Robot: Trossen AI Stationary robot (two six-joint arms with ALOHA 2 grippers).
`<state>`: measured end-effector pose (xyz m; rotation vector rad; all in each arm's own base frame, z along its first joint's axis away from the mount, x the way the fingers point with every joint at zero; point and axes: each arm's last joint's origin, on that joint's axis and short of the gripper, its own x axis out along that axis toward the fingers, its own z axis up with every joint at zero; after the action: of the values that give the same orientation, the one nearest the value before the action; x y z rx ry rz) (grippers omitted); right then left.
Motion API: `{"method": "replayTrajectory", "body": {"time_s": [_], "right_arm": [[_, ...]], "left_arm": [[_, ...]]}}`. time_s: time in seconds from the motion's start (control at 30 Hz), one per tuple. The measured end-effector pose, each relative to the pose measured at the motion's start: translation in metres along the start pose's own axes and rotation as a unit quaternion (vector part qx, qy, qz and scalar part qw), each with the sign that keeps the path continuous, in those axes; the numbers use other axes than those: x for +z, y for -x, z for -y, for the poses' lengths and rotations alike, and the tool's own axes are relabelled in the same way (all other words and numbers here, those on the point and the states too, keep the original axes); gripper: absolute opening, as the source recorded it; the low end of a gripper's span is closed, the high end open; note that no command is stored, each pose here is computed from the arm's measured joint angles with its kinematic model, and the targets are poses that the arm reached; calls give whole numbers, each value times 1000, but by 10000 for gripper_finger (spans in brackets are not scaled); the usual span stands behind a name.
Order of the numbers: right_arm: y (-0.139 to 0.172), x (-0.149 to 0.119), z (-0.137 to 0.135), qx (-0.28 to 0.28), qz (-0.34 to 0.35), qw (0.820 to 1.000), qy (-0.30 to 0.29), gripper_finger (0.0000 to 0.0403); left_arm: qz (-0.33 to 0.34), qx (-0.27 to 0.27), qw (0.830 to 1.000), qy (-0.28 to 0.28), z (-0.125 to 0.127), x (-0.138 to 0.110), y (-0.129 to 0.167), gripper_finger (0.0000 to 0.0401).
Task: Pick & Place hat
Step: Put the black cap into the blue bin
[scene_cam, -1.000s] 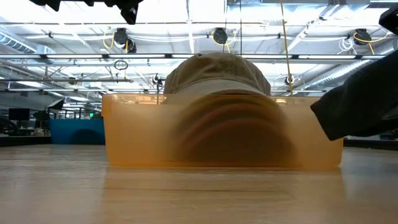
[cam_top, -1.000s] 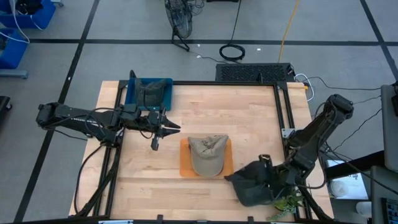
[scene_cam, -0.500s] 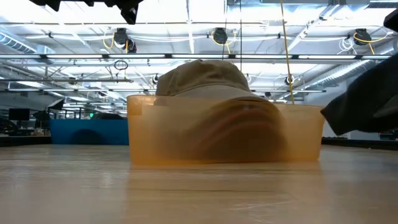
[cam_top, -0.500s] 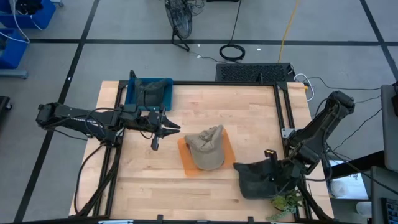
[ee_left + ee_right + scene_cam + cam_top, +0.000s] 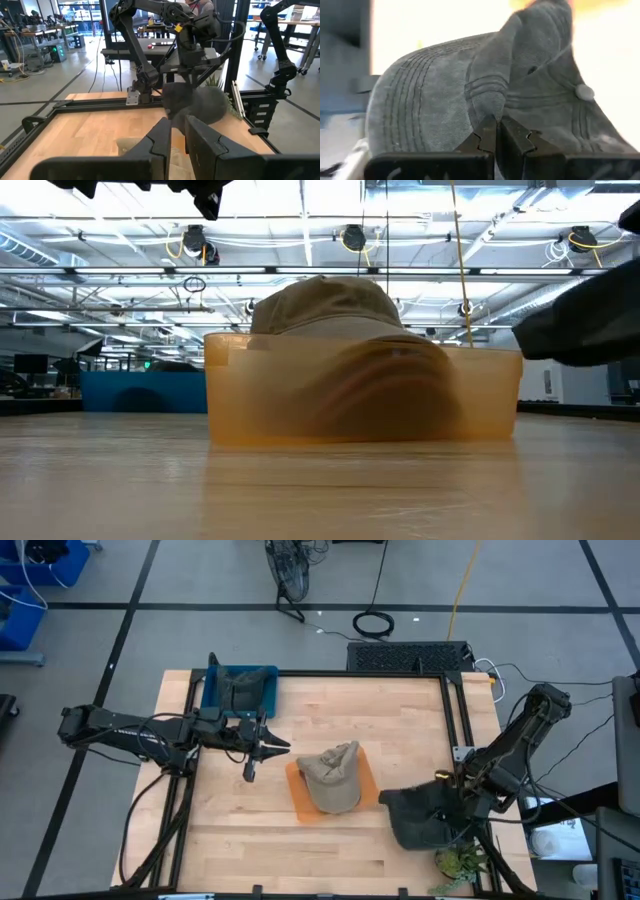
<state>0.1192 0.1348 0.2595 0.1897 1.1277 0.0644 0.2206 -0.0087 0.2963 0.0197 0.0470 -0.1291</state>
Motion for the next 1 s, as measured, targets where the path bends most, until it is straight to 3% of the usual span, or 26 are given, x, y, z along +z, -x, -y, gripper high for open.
{"method": "replayTrajectory", "body": {"time_s": [0.23, 0.57, 0.87, 1.0], "right_arm": [[2, 2, 27, -159, 41, 986, 34, 6], [-2, 32, 60, -260, 52, 960, 84, 3], [0, 56, 103, -382, 40, 918, 93, 1], [2, 75, 123, -403, 57, 908, 103, 1]], "left_arm": [[1, 0, 1000, -1, 0, 0, 0, 63], [2, 0, 1000, -13, 0, 0, 0, 63], [-2, 0, 1000, -22, 0, 0, 0, 63], [-15, -1, 1000, -21, 0, -3, 0, 63]]}}
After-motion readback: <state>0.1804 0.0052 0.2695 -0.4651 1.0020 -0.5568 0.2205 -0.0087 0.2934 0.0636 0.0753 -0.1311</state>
